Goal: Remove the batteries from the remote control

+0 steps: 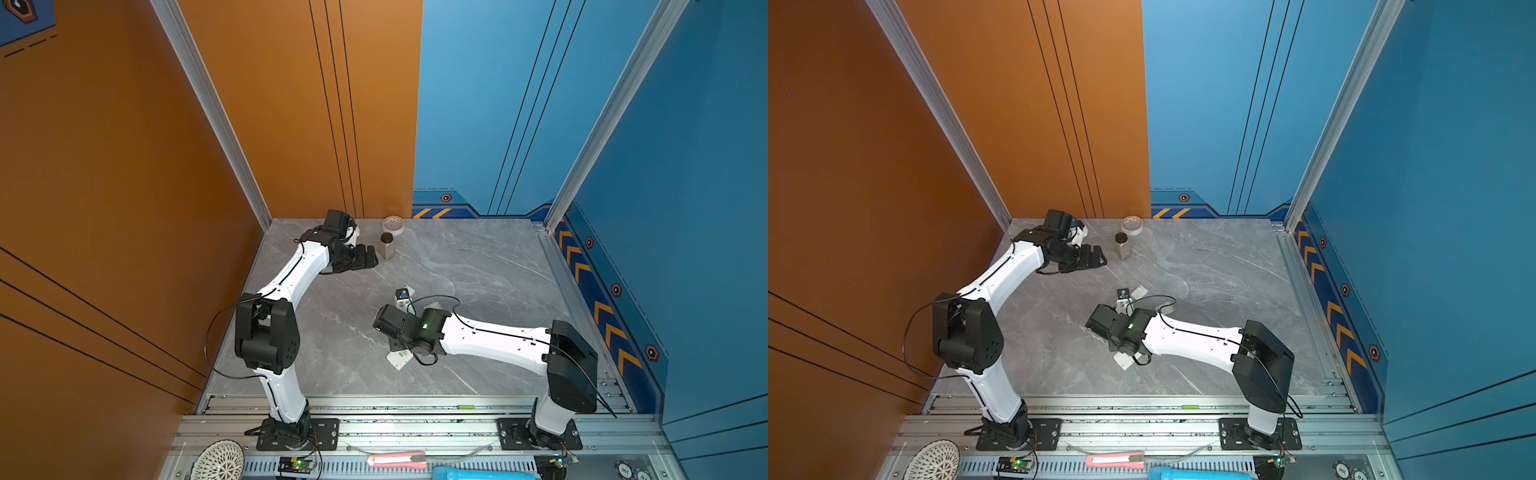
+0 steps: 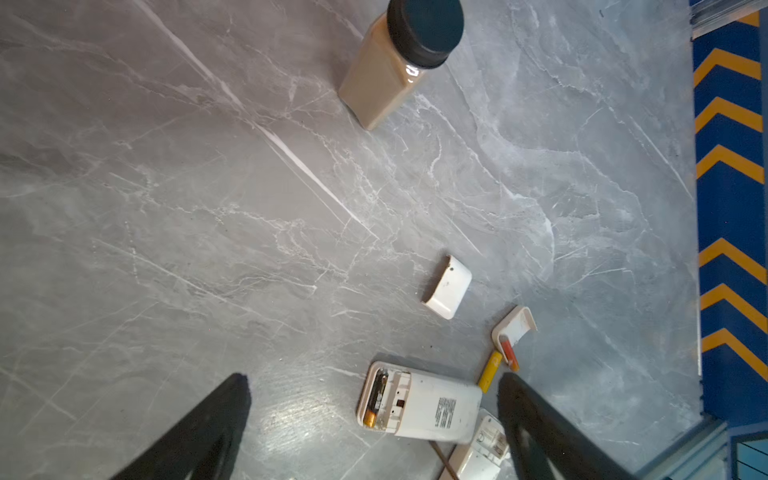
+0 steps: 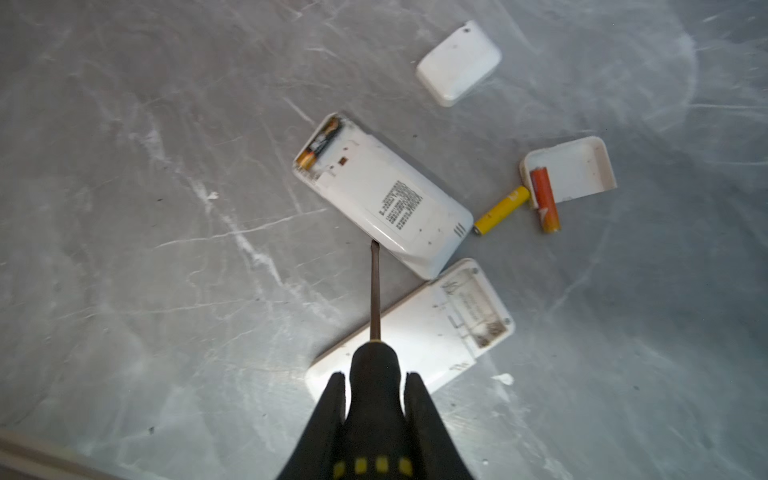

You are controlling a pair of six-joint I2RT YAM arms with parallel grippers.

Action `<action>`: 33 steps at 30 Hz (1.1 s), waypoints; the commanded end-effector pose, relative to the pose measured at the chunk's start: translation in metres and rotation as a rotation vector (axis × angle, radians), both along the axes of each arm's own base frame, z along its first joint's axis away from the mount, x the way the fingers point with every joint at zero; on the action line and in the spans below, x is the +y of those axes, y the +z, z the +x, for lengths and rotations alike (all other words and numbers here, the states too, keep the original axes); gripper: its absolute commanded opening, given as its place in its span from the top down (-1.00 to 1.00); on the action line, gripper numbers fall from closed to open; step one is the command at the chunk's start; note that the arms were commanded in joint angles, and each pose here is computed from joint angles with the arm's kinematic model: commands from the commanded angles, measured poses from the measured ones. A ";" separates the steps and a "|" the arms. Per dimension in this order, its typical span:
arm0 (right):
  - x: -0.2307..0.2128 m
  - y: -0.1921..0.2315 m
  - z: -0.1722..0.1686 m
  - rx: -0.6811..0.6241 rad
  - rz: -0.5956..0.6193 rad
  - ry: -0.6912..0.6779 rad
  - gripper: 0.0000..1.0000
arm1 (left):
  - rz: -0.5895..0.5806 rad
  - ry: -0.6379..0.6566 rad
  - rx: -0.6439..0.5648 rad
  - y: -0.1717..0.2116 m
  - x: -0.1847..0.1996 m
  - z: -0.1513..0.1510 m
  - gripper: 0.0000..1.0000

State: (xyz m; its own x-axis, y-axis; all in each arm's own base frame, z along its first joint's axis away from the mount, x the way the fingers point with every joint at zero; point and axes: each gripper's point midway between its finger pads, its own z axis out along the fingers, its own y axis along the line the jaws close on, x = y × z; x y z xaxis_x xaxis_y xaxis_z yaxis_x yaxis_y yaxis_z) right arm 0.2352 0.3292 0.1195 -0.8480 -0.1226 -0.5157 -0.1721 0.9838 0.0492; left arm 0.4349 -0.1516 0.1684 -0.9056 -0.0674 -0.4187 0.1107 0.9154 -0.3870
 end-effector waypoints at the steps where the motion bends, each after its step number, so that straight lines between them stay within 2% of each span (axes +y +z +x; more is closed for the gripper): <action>1: -0.043 0.002 0.006 -0.016 -0.106 -0.065 1.00 | -0.040 -0.056 0.028 -0.009 -0.019 -0.007 -0.85; 6: -0.032 0.009 0.016 -0.029 -0.021 -0.030 1.00 | -0.075 -0.076 0.096 -0.029 -0.032 -0.025 -0.80; 9: -0.020 0.021 0.011 -0.051 0.041 0.043 1.00 | -0.038 -0.056 0.159 -0.055 -0.024 -0.040 -0.75; 11: -0.012 0.028 0.005 -0.062 0.087 0.080 1.00 | -0.020 -0.022 0.216 -0.075 -0.016 -0.048 -0.45; 13: 0.004 0.035 -0.002 -0.070 0.135 0.141 1.00 | 0.034 0.010 0.243 -0.091 -0.006 -0.054 -0.32; 14: 0.010 0.039 -0.005 -0.079 0.143 0.162 1.00 | 0.021 0.017 0.258 -0.099 -0.005 -0.055 -0.26; 18: 0.027 0.040 -0.012 -0.071 0.142 0.213 1.00 | -0.033 0.005 0.302 -0.115 -0.011 -0.058 -0.04; 22: 0.043 0.040 -0.014 -0.063 0.156 0.245 1.00 | -0.121 -0.062 0.327 -0.121 -0.032 -0.058 0.06; 25: 0.049 0.043 -0.016 -0.067 0.160 0.259 1.00 | -0.117 -0.053 0.355 -0.129 -0.031 -0.065 0.12; 33: 0.057 0.033 -0.012 -0.072 0.112 0.267 1.00 | -0.088 -0.049 0.422 -0.153 -0.031 -0.078 0.48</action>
State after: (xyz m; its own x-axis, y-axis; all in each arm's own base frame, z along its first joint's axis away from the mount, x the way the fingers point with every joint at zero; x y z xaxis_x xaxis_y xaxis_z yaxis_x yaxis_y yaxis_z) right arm 0.2179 0.3798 0.1454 -0.7742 -0.2610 -0.5766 -0.4181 0.8949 0.1562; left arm 0.3670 -0.1784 0.0272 -0.9973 -0.0548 -0.0484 -0.0246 0.8748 -0.4838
